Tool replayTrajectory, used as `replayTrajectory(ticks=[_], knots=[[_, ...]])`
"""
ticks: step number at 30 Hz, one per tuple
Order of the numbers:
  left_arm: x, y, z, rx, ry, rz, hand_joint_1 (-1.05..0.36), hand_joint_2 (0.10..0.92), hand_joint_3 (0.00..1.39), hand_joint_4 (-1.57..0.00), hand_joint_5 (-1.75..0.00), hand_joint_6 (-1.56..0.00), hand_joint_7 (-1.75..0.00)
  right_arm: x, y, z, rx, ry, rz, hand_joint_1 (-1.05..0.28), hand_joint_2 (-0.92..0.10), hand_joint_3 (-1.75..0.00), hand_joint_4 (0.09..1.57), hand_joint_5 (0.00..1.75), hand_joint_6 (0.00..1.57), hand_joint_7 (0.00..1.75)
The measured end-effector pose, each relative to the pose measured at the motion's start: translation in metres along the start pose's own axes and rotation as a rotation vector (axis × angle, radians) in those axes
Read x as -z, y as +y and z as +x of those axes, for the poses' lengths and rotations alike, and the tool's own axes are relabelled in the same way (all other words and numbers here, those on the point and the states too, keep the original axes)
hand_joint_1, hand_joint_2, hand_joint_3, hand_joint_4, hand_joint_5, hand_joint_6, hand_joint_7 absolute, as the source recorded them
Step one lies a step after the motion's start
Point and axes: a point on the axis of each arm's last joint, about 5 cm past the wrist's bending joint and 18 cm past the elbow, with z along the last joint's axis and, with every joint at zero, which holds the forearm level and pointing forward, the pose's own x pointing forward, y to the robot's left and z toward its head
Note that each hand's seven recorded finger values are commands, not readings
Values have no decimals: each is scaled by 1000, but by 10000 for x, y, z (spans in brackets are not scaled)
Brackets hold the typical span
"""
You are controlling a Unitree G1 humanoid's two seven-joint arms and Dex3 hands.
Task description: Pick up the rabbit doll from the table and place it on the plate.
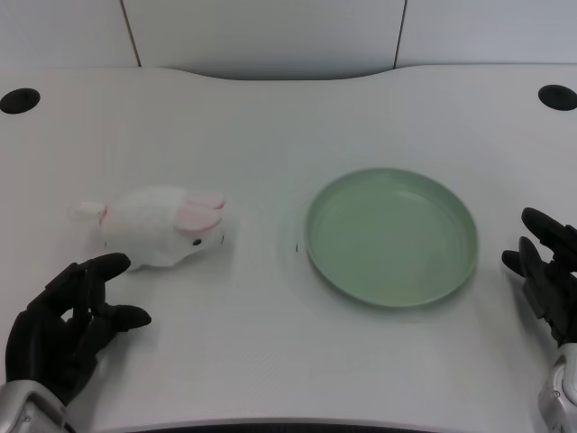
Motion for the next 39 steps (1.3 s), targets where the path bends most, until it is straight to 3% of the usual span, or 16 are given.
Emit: replayTrajectory(ticks=[3,8,11,15,19,22,25,27,29,31,36,39], knots=[[8,5,-1,1,-1,0,-548,921,632,-531,-1606,-611,-983,0,1,0,1,1,-1,-292,-921,-247,938,375,922,6],[29,18,-6,0,-6,2,-556,921,625,-524,-1610,-598,-1002,2,16,-2,4,2,-23,-306,-921,-254,926,369,906,1],[30,21,-7,1,-12,6,-558,921,624,-522,-1614,-598,-1011,1,13,-1,-6,1,-16,-310,-921,-246,935,378,912,5],[27,21,-10,12,-32,50,-565,921,585,-519,-1628,-595,-1047,0,14,-2,0,-1,-18,-297,-921,-245,931,378,921,9],[-29,-12,-30,87,-155,248,-591,921,570,-523,-1617,-613,-1081,1,15,-7,10,-8,-18,-279,-921,-254,942,381,924,10],[-121,-50,-24,177,-253,397,-593,921,595,-519,-1620,-599,-1086,3,22,-16,5,-12,-9,-267,-921,-260,945,383,925,9],[-238,-90,19,243,-295,484,-599,921,602,-530,-1588,-607,-1041,7,21,-21,3,-11,-9,-256,-921,-265,940,381,914,3],[-360,-125,64,281,-335,542,-606,921,610,-539,-1580,-612,-1027,12,27,-34,6,-21,-19,-266,-921,-267,951,389,907,1],[-498,-169,117,318,-373,605,-613,921,632,-521,-1593,-581,-1051,16,39,-55,4,-44,-35,-301,-921,-255,962,403,905,1],[-669,-239,187,368,-422,688,-629,921,638,-480,-1600,-542,-1074,21,46,-67,-1,-49,-36,-311,-921,-253,960,409,908,5],[-1162,-452,324,471,-579,984,-565,921,587,-439,-1477,-540,-915,24,57,-73,-6,-47,-35,-288,-921,-255,942,412,904,3],[-1412,-598,385,512,-619,1205,-591,921,448,-414,-1220,-542,-534,32,87,-93,-8,-40,-19,-334,-921,-247,908,400,889,0]])
